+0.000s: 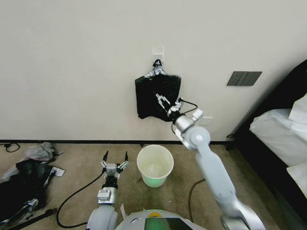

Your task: Place a trash bag onto the trash bin.

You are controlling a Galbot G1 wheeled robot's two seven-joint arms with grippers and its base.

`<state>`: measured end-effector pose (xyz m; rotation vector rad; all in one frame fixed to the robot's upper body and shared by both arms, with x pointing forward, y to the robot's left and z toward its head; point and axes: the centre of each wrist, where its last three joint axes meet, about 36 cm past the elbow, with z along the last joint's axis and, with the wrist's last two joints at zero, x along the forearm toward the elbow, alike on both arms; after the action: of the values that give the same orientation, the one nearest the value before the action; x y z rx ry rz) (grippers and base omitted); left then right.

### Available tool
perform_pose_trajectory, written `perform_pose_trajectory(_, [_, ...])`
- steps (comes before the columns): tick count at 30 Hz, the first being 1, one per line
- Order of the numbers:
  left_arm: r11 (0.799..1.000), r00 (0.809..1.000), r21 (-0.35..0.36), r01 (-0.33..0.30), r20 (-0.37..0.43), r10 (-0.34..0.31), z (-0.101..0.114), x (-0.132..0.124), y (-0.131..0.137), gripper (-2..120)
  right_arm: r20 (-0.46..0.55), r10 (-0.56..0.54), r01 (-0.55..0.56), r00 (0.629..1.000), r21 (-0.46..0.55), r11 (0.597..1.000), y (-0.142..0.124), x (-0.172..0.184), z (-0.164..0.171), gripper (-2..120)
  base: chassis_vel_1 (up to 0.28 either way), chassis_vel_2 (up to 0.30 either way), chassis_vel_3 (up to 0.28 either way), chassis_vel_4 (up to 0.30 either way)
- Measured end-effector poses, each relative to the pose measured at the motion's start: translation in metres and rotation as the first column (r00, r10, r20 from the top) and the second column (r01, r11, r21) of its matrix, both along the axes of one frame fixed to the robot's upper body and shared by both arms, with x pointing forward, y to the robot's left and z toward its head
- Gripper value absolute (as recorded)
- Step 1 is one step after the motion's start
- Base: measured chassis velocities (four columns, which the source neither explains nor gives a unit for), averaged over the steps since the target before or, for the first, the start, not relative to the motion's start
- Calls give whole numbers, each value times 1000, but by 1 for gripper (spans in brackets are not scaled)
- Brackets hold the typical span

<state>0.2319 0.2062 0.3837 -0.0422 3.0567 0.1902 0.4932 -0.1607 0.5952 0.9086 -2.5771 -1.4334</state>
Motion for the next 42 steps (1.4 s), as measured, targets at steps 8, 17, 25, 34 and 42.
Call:
perform_pose_trajectory(8, [1000, 1000, 5, -7, 0, 7, 0, -1, 3, 100, 33, -38, 34, 999, 95, 995, 14, 51, 38, 100, 0, 0, 0, 0])
perform_pose_trajectory(17, [1000, 1000, 7, -9, 6, 9, 1, 0, 5, 100, 29, -51, 46, 998, 145, 988, 26, 89, 59, 100, 0, 0, 0, 0])
perform_pose_trajectory(25, [1000, 1000, 7, -12, 8, 12, 2, 0, 5, 100, 9, -66, 64, 998, 147, 987, 27, 110, 56, 100, 0, 0, 0, 0])
perform_pose_trajectory(34, [1000, 1000, 7, -16, 9, 16, 4, -3, 6, 100, 49, -40, 32, 998, 151, 988, 27, 118, 71, 100, 0, 0, 0, 0])
perform_pose_trajectory(42, [1000, 1000, 4, -17, 14, 17, 6, -3, 6, 100, 60, -37, 28, 998, 139, 990, 22, 126, 76, 100, 0, 0, 0, 0])
